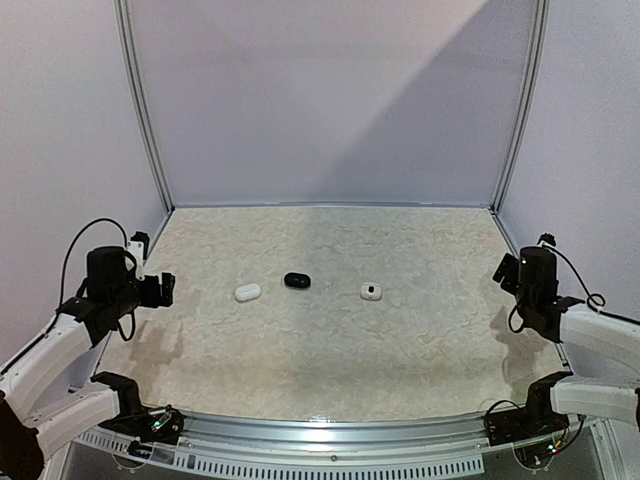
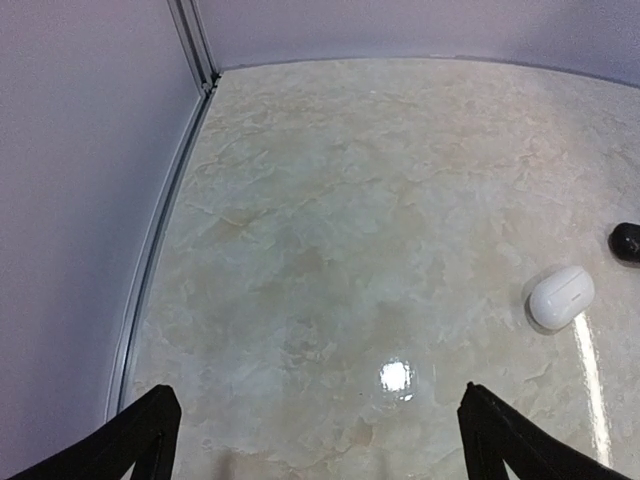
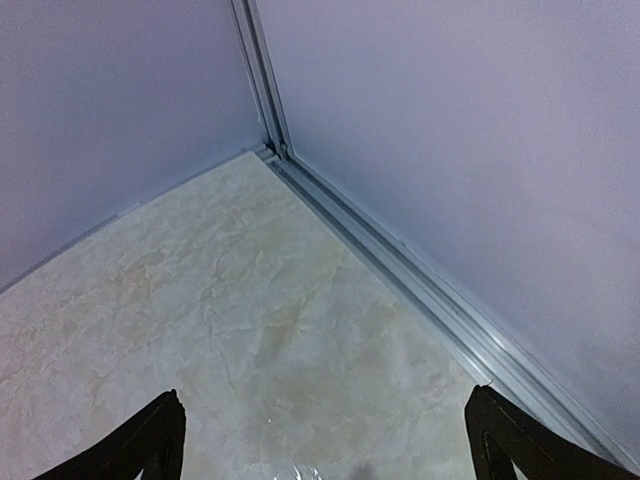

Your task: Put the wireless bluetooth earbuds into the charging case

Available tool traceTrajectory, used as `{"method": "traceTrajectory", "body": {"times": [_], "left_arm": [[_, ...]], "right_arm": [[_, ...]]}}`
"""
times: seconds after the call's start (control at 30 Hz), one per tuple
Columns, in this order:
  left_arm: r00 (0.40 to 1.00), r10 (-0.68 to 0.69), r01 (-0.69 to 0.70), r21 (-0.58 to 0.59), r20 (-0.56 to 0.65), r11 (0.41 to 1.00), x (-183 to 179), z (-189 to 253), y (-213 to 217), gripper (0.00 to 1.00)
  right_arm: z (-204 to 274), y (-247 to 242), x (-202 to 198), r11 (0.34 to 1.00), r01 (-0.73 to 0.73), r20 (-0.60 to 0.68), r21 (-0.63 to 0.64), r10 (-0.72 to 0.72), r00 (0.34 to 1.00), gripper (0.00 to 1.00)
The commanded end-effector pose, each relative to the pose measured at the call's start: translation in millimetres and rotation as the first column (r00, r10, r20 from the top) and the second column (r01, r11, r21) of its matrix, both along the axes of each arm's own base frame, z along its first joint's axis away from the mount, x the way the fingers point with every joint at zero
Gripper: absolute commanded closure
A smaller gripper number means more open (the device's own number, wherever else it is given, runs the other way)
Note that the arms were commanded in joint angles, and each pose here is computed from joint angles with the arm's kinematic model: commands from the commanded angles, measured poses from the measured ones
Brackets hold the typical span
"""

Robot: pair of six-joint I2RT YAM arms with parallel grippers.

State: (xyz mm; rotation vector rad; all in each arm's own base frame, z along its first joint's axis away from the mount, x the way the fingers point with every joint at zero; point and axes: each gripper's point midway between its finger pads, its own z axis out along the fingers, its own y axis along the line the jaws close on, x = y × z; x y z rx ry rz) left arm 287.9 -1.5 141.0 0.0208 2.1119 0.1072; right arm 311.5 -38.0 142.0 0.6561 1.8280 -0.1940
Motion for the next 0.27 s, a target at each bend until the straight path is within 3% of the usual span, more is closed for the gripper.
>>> {"method": "traceTrajectory", "body": {"times": [0.0, 0.17, 0.23], "left_arm": [[0.999, 0.005, -0.003, -0.045, 0.043, 0.999, 6, -7, 7, 0.01], [1.000, 0.004, -0.003, -0.059, 0.019, 0.998, 6, -18, 12, 0.01], [1.000, 0.025, -0.024, -0.058, 0.017, 0.998, 6, -20, 17, 0.01]], "right_arm": [[45, -10, -7, 0.993, 0.023, 0.196, -0.114, -0.001, 0.981, 0.01], [37, -5, -13, 0.982, -0.041, 0.148, -0.185, 0.069, 0.987, 0.01], [36, -12, -19, 0.985, 0.003, 0.156, -0.174, 0.025, 0.987, 0.01]]}}
